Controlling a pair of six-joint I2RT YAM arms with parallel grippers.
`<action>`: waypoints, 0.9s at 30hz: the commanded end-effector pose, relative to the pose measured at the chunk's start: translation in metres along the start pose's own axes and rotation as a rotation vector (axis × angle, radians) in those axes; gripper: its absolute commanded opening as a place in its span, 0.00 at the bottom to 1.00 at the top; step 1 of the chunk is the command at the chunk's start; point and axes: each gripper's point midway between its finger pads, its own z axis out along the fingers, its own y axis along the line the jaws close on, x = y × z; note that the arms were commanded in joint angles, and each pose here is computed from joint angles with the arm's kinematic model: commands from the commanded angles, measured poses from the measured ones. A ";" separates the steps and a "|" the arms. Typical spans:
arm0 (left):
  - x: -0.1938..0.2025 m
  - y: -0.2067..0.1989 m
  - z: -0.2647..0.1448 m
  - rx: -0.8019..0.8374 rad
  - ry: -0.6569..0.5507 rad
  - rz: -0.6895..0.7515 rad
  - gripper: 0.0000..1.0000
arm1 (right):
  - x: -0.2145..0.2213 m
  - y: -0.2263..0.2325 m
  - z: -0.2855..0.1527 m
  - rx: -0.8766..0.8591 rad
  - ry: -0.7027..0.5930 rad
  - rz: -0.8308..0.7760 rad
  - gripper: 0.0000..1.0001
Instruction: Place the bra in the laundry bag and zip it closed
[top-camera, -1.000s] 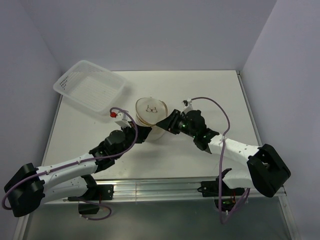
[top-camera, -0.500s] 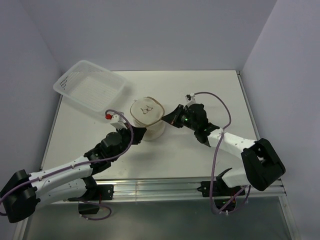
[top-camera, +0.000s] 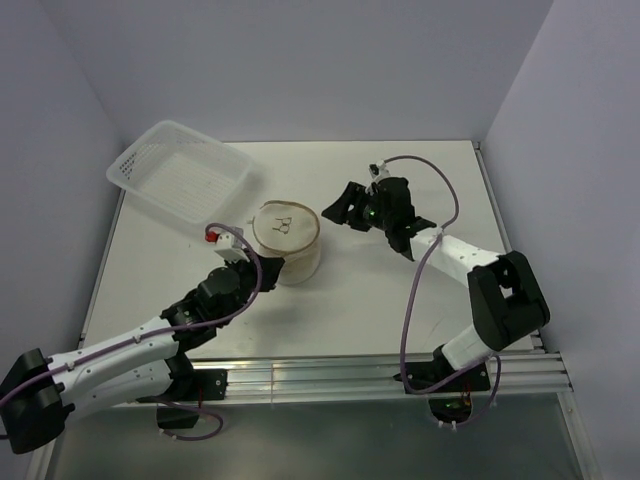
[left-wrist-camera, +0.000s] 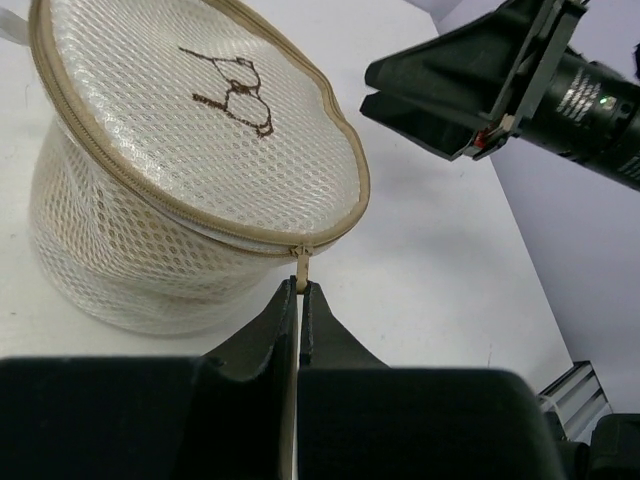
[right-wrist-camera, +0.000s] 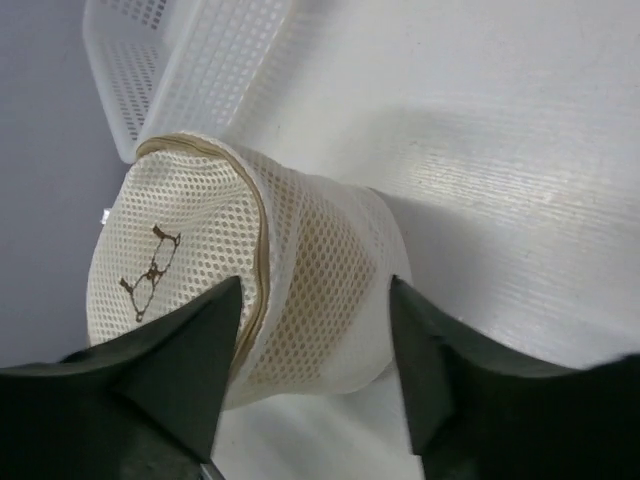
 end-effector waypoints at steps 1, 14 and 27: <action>-0.007 -0.030 0.010 0.086 -0.007 -0.029 0.00 | -0.010 0.016 -0.020 0.002 -0.062 -0.040 0.72; -0.002 -0.056 0.024 0.160 0.031 -0.073 0.00 | 0.060 0.078 -0.048 -0.185 -0.014 0.069 0.65; -0.001 -0.042 0.013 0.138 0.021 -0.067 0.00 | 0.040 0.071 -0.031 -0.122 -0.075 0.067 0.14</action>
